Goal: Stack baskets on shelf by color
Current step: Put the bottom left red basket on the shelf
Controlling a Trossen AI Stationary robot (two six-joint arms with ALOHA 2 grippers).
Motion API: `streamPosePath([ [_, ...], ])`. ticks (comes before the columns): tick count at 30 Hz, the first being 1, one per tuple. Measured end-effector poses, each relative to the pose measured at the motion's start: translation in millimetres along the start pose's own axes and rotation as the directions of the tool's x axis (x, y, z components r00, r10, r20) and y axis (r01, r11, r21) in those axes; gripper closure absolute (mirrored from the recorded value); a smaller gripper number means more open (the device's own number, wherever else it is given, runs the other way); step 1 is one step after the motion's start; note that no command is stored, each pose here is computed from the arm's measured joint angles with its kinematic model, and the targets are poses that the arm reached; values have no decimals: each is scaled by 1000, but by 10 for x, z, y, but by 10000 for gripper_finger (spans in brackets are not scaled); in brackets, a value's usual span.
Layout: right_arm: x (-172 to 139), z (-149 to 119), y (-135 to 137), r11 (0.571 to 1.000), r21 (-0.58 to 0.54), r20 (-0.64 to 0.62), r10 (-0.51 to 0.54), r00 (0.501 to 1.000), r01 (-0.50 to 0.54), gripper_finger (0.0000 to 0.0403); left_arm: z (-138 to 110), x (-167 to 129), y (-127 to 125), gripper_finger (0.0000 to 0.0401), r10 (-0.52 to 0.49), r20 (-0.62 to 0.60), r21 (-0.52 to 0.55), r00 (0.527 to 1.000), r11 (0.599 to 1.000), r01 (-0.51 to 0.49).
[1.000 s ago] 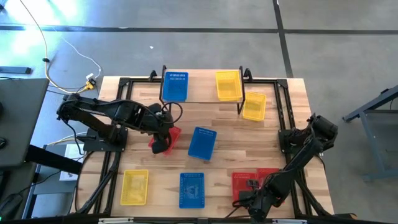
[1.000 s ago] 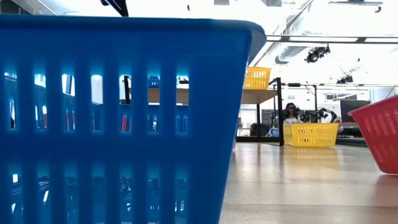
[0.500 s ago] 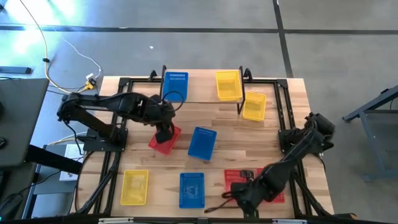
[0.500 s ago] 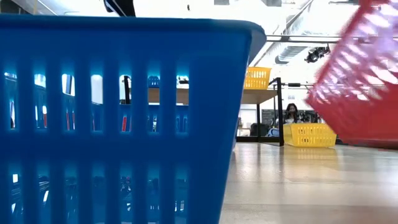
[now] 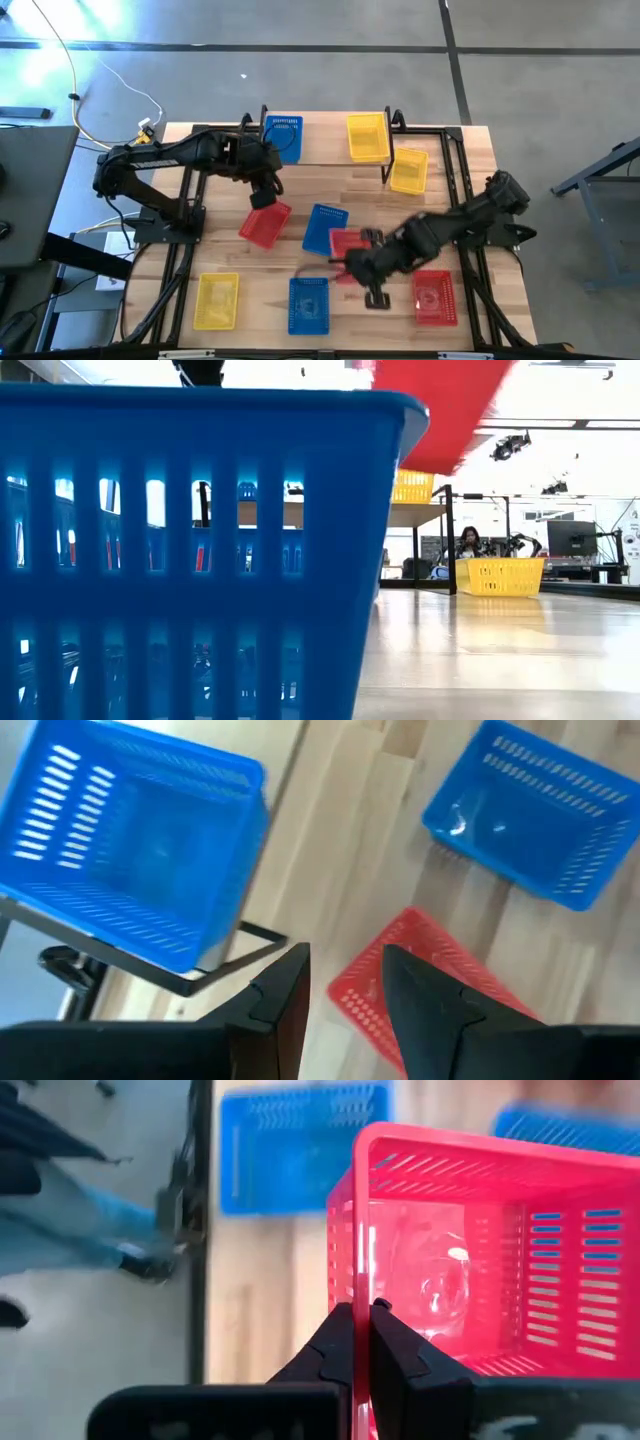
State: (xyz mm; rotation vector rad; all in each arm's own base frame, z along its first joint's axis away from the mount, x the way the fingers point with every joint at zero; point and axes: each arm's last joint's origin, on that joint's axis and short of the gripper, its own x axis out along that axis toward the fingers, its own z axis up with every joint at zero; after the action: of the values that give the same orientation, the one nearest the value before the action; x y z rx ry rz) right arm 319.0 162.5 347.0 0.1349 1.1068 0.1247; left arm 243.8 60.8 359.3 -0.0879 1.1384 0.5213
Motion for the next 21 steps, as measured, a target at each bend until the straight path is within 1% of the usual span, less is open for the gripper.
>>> streamPosePath([
  [4,-142,208,-245,999,-15,81,-40,996,41,402,12,34,127,286,22,-11,-11,1000,1000,-22],
  [8,-271,359,-470,994,-26,150,-105,983,110,403,12,49,224,286,38,-18,-4,999,999,-38],
  [15,-415,560,-853,965,-16,258,-248,934,261,403,-10,23,336,286,47,-14,-22,999,999,-48],
  [21,-462,659,-1194,938,1,291,-331,898,346,403,-27,-11,349,286,47,-5,-17,999,999,-47],
])
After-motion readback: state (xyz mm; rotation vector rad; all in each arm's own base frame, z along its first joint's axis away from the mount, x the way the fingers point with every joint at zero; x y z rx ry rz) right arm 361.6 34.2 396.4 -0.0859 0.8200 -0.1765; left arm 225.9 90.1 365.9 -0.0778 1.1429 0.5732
